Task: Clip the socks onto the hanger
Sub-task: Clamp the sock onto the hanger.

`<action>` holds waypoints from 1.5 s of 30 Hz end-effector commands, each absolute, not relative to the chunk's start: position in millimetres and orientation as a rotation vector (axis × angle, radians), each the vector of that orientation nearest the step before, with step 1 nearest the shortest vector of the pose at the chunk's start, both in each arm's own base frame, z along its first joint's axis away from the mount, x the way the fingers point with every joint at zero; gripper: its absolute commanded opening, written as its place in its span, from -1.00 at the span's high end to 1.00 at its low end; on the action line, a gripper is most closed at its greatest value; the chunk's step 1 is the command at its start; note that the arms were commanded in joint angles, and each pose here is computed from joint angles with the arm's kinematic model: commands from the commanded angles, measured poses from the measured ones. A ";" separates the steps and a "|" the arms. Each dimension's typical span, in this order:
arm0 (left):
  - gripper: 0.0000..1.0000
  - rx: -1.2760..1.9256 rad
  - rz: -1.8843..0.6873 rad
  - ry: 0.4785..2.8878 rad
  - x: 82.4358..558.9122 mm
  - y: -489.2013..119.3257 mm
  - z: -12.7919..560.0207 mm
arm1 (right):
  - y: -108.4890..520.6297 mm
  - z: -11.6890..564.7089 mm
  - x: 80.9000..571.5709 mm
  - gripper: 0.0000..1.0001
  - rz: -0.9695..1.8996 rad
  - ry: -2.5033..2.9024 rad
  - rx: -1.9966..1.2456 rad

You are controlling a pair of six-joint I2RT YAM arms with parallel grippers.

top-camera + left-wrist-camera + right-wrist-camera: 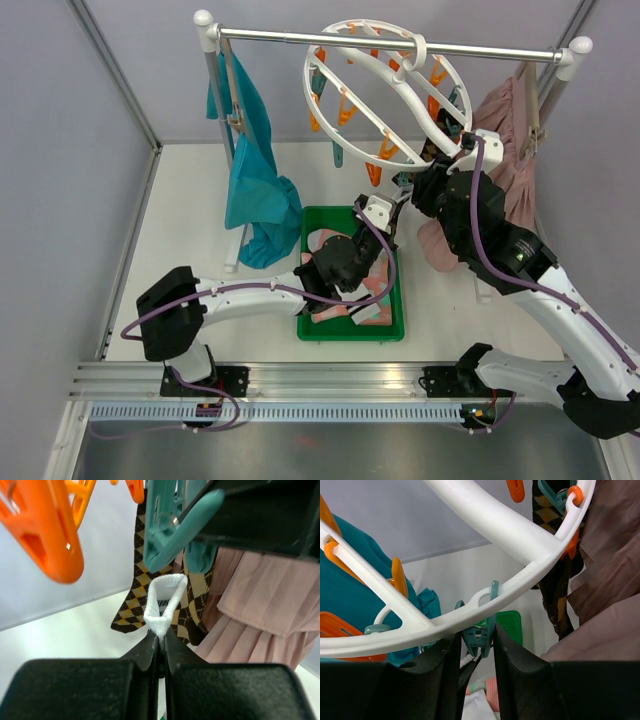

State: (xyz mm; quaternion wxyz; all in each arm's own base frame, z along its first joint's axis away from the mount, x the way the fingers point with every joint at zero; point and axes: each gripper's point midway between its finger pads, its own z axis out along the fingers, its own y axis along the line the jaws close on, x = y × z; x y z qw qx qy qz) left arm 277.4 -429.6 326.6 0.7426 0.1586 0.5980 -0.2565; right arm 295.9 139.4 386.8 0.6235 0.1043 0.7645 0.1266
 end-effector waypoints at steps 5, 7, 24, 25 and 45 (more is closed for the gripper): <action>0.95 0.276 -0.598 1.213 271.8 -434.0 371.4 | 133.6 382.6 298.9 0.99 0.266 1.748 0.291; 0.95 0.274 -0.598 1.209 271.4 -434.2 372.6 | 132.6 382.9 298.7 0.99 0.260 1.749 0.293; 0.95 0.317 -0.583 1.228 269.9 -445.3 362.0 | 125.4 393.7 295.9 0.99 0.265 1.711 0.324; 0.95 0.319 -0.578 1.233 270.6 -446.0 360.8 | 125.0 393.8 295.5 1.00 0.265 1.711 0.324; 0.95 0.343 -0.607 1.201 260.6 -453.7 370.1 | 123.6 388.7 297.0 0.99 0.243 1.719 0.328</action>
